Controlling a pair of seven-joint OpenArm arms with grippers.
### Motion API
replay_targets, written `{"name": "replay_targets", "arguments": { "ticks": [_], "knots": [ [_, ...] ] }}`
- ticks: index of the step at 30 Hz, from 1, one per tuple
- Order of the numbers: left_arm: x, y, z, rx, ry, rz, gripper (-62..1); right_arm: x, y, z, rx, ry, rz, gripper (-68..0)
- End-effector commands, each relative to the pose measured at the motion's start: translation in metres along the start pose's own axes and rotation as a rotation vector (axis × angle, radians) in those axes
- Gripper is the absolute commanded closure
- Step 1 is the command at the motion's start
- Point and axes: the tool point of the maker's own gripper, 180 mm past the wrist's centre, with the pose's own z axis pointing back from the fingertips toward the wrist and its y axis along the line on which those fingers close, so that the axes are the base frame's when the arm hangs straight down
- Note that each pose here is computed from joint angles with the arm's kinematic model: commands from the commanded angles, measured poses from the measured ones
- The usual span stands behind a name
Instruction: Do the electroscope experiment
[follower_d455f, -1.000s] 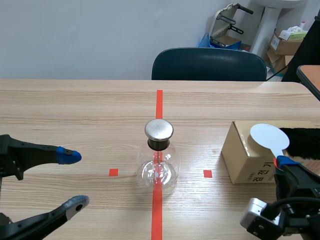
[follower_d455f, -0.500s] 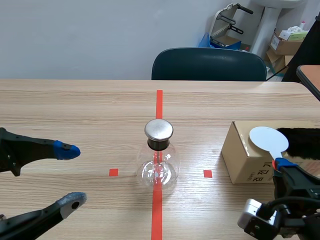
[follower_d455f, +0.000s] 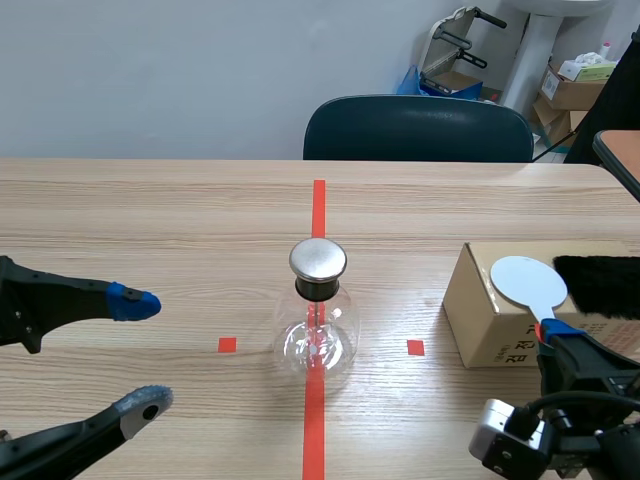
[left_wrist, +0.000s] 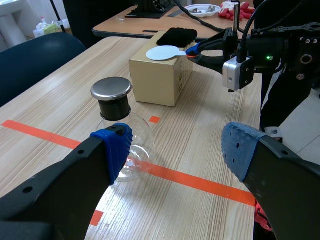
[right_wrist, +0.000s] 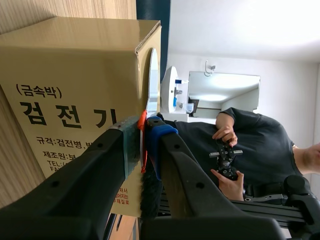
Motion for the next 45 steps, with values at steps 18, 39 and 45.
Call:
{"name": "replay_targets", "arguments": {
  "ticks": [18, 39, 45],
  "knots": [
    [0.0061, 0.0001, -0.0008, -0.002, -0.021, 0.001, -40.5, -0.0016, -0.0062, -0.0042, -0.023, -0.006, 0.008, -37.2],
    [0.0027, 0.0002, -0.0007, -0.002, -0.002, 0.001, -40.5, -0.0017, -0.007, -0.0039, -0.028, -0.006, 0.01, -67.9],
    [0.0028, 0.0002, -0.0008, -0.002, -0.003, 0.001, -40.5, -0.0017, -0.0071, -0.0041, -0.028, -0.006, 0.01, -67.9]
  ]
}}
